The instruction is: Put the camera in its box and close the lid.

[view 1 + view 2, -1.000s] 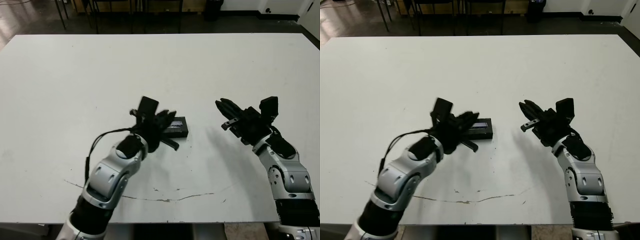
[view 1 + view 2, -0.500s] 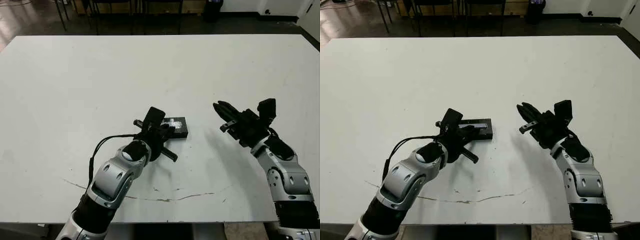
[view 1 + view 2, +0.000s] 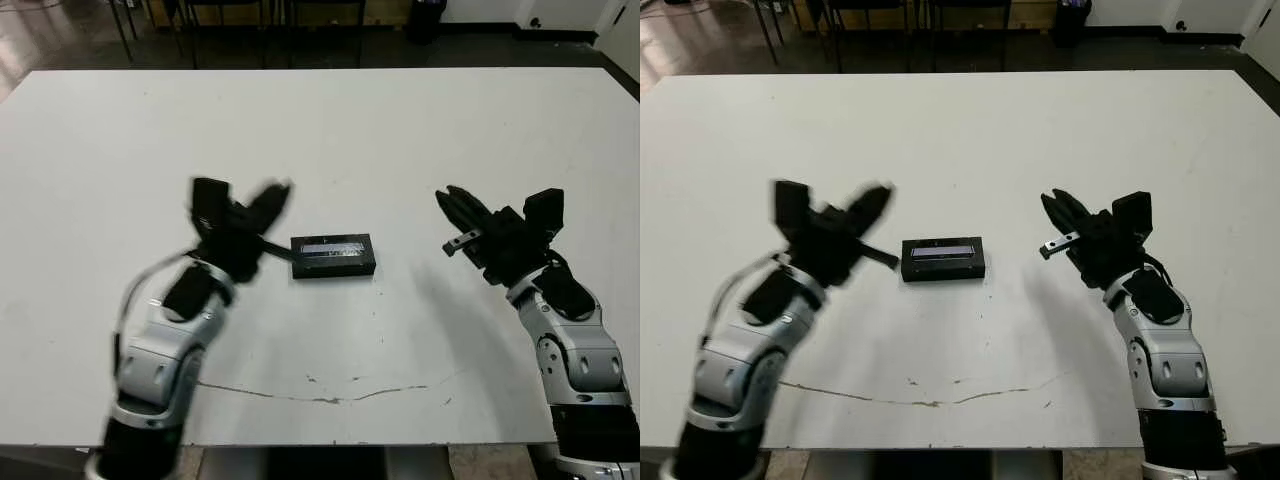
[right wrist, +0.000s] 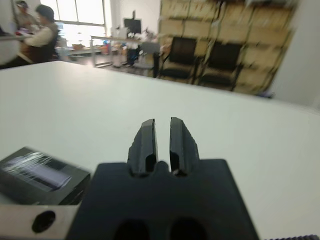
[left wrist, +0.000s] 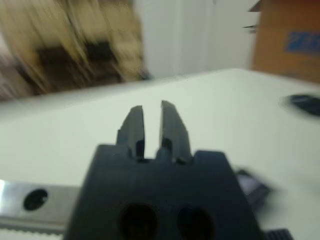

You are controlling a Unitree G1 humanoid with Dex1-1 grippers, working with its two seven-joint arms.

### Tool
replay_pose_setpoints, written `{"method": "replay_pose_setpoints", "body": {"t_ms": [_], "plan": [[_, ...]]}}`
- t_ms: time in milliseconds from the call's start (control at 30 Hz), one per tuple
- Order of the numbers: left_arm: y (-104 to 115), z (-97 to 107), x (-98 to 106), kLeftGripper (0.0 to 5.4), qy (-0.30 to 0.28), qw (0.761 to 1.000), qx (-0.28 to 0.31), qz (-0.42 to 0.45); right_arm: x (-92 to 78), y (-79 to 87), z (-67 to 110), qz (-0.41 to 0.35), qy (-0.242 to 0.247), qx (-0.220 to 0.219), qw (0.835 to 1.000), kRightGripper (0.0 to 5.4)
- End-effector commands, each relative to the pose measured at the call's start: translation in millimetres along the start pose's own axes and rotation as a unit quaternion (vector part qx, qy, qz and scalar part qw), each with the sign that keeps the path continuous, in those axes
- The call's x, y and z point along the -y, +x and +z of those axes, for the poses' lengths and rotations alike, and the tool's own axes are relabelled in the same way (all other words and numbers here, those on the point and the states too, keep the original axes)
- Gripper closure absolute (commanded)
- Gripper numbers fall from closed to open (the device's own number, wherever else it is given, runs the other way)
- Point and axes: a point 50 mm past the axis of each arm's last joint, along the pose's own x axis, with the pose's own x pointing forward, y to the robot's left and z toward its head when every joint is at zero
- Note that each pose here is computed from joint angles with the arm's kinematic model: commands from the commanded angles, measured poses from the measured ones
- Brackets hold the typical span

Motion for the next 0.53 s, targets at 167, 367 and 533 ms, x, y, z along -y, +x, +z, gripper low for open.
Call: {"method": "replay_pose_setpoints", "body": {"t_ms": [167, 367, 533], "plan": [[-12, -41, -41, 5.38, 0.024, 0.994, 0.017, 0.107, -12.8, 2.4, 3.7, -0.069, -0.116, 0.040, 0.990, 5.40], [-15, -55, -49, 5.38, -0.045, 0.986, 0.023, 0.160, -22.7, 5.6, -4.2, -0.125, -0.141, 0.048, 0.981, 5.40], [-17, -59, -48, 5.38, -0.086, 0.980, 0.012, 0.177, -19.4, 9.3, -9.1, -0.116, -0.044, 0.039, 0.992, 5.40]]}}
